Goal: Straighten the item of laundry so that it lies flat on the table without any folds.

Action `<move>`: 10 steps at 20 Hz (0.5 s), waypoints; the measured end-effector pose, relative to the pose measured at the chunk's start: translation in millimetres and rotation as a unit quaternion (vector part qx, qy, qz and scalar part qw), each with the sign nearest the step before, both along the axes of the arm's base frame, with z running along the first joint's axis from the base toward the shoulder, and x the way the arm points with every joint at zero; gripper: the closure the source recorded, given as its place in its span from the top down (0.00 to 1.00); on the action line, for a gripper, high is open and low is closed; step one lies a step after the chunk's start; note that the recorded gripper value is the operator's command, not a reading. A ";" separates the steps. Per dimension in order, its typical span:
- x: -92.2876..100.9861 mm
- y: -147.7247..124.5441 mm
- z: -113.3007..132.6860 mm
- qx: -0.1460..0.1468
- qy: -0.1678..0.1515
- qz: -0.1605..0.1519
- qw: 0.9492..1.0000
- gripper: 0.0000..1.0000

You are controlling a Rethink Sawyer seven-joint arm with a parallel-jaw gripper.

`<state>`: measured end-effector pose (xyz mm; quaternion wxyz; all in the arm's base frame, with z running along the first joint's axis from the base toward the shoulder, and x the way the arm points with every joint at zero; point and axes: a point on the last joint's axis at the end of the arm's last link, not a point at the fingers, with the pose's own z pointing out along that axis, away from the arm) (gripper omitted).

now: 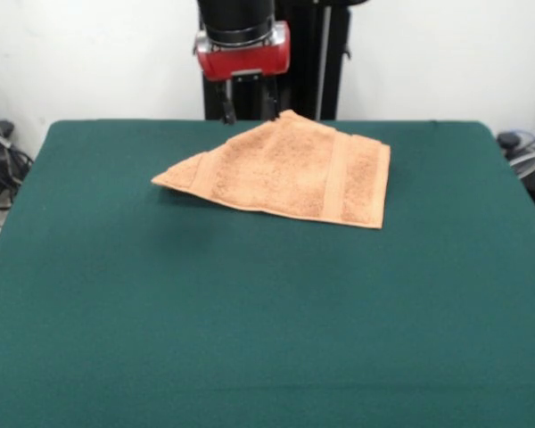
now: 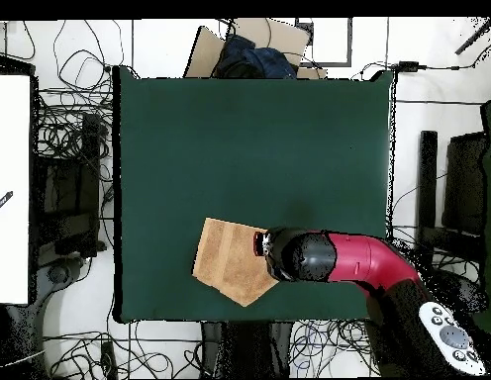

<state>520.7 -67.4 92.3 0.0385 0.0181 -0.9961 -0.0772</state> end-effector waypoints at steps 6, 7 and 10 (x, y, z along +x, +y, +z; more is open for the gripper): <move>5.2 -7.2 -7.9 0.006 0.002 -0.009 1.000 1.00; 5.6 -7.6 -8.3 0.006 0.002 -0.010 1.000 1.00; 9.1 -10.8 -12.1 0.008 0.005 -0.013 1.000 1.00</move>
